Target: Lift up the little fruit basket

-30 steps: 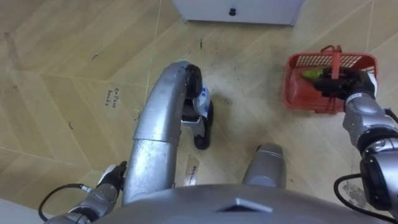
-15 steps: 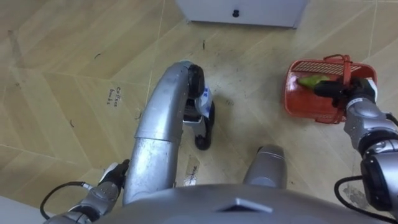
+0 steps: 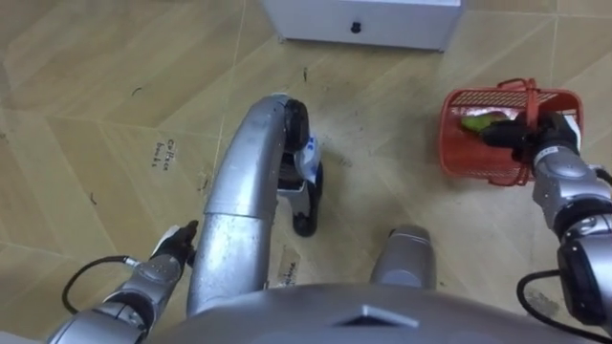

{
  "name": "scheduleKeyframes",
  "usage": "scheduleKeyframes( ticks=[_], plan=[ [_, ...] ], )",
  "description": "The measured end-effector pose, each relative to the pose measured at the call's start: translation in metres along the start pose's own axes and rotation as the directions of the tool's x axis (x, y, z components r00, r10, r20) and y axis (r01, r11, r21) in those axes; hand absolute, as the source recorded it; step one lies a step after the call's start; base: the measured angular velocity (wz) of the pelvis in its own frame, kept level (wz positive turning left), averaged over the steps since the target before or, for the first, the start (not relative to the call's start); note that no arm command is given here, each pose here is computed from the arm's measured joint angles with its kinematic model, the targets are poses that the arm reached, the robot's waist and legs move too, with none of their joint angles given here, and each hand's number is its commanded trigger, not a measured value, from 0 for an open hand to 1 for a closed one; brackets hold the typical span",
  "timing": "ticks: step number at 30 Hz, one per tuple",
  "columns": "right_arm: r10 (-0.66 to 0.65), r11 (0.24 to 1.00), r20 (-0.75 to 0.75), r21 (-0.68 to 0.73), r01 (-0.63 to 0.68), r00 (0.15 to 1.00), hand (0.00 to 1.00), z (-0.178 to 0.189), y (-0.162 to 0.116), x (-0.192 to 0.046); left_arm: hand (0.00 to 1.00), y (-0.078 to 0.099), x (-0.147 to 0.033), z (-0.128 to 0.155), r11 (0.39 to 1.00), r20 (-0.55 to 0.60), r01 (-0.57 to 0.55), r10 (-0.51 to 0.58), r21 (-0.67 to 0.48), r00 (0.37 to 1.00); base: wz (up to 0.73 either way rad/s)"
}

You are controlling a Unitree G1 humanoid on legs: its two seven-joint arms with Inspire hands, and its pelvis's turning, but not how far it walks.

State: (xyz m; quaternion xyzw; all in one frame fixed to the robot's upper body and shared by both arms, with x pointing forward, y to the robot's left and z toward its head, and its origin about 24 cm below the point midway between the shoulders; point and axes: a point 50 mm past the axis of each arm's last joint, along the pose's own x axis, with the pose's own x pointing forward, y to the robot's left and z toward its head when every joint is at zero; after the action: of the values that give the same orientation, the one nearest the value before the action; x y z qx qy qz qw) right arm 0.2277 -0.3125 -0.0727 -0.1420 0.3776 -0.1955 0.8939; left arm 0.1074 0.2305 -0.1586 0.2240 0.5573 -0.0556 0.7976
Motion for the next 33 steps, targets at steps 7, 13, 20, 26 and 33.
scheduleKeyframes(
  ticks=[7, 13, 20, 26, 33],
  plan=[
    [0.051, 0.999, 0.057, -0.004, -0.051, 0.997, 1.00, 0.014, 0.016, -0.002, 0.00, 0.022, 0.002, 0.017, 0.998, 0.036, -0.057, 0.058, -0.036, 0.998, 0.08],
    [0.051, 0.999, 0.067, 0.004, -0.052, 0.996, 1.00, 0.020, 0.018, -0.002, 0.00, 0.021, 0.002, 0.021, 0.995, 0.043, -0.071, 0.074, -0.073, 0.996, -0.15],
    [0.027, 0.997, 0.139, 0.069, -0.037, 0.990, 1.00, 0.029, 0.027, -0.009, 0.00, 0.013, -0.006, -0.025, 0.969, -0.101, -0.179, 0.163, -0.169, 0.981, -0.40],
    [0.015, 0.998, 0.079, 0.061, -0.020, 0.997, 1.00, -0.002, 0.032, -0.016, 0.00, 0.021, -0.007, -0.019, 0.948, -0.070, -0.280, 0.272, -0.149, 0.960, -0.10],
    [-0.013, 0.999, 0.018, 0.053, 0.013, 1.000, 1.00, -0.036, 0.034, -0.026, 0.00, 0.014, -0.012, -0.033, 0.933, -0.070, -0.307, 0.299, -0.187, 0.952, 0.23]
  ],
)
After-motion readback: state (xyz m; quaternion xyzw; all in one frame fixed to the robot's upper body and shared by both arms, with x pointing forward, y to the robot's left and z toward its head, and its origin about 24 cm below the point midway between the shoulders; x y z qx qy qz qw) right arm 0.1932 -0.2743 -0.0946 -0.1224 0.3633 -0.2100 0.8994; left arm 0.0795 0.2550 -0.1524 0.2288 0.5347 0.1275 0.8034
